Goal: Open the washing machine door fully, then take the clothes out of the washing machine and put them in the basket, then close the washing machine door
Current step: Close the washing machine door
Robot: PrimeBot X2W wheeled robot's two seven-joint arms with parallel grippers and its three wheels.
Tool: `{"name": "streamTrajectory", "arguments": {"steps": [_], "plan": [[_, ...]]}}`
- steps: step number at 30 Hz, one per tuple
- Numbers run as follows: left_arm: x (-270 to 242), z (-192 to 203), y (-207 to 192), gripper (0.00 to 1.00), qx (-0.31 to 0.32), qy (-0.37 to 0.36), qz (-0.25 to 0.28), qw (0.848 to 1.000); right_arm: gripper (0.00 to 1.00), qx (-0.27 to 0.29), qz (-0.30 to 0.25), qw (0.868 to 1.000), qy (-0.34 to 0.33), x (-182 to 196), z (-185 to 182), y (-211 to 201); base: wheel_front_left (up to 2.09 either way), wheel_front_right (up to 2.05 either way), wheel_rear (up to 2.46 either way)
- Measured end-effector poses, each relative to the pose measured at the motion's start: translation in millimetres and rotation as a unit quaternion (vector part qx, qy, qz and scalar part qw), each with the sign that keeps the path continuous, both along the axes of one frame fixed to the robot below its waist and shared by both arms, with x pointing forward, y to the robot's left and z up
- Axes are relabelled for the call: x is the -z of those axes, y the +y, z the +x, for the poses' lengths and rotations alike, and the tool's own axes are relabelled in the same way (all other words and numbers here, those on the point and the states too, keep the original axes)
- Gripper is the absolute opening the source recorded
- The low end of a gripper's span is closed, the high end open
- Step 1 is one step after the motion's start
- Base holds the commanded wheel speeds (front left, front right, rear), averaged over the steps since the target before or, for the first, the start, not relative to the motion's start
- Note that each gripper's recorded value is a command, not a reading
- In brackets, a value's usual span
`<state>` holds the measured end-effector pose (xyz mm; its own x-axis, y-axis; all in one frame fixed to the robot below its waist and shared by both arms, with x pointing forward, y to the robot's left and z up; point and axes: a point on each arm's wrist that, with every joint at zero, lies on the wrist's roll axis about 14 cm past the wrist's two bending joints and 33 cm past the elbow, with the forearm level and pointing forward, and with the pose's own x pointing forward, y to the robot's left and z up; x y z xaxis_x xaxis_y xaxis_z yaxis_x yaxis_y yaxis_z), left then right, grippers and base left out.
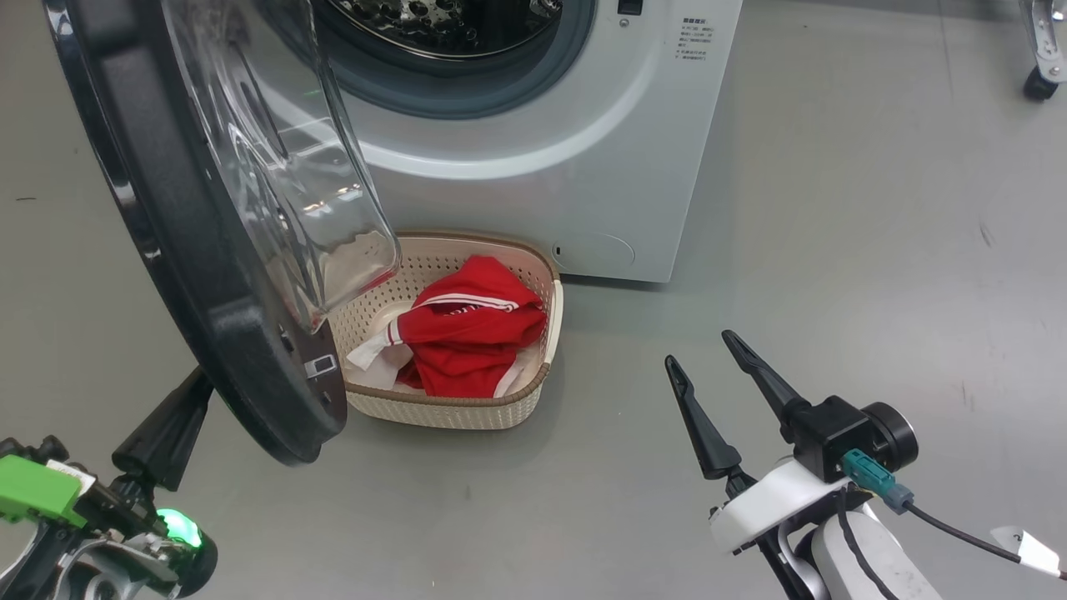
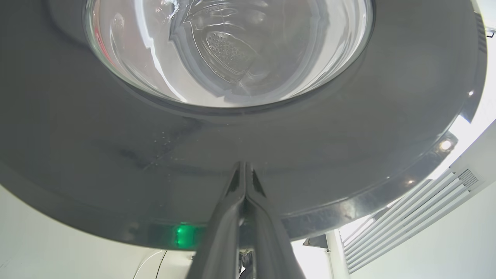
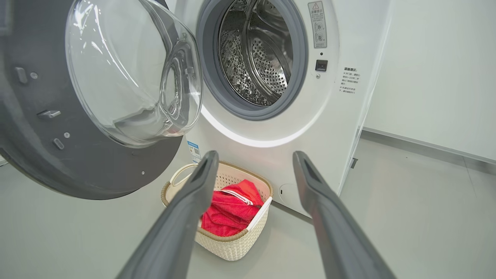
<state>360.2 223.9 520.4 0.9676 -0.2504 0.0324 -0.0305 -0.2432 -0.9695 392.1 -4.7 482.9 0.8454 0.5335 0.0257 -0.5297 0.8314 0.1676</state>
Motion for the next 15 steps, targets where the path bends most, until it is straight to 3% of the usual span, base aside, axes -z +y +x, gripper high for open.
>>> {"name": "streamTrajectory", "arguments": {"steps": [15], "plan": [[9.9,18.0,-41.8,0.0,0.073,0.015,-0.006,0.997,1.0,0.024,-0.005,1.0,0.016,11.3,-3.1,-17.9,0.0,0.0,0.0]]}}
